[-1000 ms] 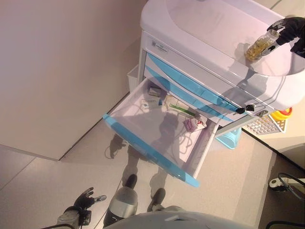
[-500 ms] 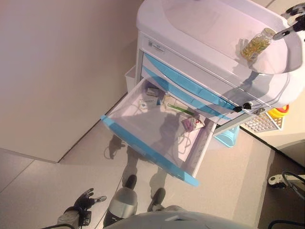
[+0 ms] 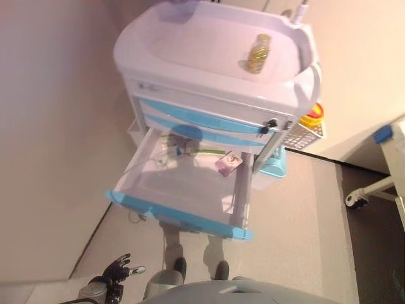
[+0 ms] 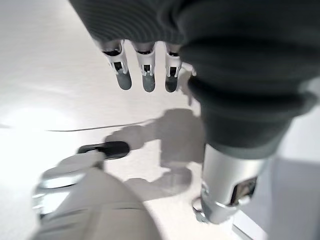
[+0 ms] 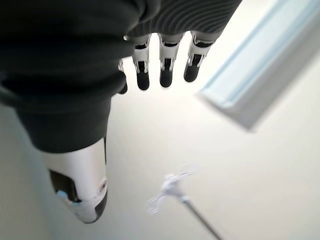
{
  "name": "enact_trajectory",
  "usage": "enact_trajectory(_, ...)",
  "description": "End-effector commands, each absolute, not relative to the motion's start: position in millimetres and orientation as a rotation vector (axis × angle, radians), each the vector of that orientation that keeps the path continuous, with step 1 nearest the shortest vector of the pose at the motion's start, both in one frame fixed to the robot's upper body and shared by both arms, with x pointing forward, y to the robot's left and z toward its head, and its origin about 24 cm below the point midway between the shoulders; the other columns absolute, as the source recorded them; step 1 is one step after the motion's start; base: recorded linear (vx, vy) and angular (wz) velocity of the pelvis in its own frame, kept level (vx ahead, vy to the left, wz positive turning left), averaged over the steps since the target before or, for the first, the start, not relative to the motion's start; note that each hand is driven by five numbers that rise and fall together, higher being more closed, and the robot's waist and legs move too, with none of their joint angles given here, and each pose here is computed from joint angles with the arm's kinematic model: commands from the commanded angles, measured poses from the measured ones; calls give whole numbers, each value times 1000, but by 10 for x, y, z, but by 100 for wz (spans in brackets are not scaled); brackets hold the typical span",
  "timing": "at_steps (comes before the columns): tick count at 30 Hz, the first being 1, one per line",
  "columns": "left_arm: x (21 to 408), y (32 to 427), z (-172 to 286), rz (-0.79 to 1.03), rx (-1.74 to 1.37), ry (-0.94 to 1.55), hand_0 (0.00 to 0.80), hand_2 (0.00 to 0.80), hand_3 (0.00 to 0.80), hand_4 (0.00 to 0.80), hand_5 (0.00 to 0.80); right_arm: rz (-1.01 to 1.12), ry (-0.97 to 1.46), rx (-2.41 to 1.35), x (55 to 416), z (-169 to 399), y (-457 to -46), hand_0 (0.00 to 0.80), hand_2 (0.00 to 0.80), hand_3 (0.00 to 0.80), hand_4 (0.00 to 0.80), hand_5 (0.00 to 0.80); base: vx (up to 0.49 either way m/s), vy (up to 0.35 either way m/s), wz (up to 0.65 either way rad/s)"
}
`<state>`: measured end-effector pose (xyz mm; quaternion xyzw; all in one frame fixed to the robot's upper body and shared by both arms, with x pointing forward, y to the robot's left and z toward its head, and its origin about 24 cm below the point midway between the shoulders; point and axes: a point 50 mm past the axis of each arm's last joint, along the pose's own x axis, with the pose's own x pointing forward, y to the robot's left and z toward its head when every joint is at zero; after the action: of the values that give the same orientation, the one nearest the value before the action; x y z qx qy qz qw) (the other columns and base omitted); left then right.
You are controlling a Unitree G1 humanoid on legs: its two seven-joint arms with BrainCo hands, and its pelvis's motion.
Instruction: Open the drawer and pick up the medicine
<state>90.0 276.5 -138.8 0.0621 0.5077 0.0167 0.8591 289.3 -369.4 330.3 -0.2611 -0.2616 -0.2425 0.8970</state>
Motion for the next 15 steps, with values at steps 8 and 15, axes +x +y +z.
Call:
enact_trajectory(8,1066,2549,-1458,-31,168,1088,0,0,0,0,0,-344,40,-313,2632,747,-3403,0,0,0,0,0,-44,-16,-49)
enact_trajectory(15,1103,2391,-1496,-44,132,1060,0,0,0,0,0,-315,463,-243,1970,-644,-2898,0,0,0,0,0,5,-11,-15)
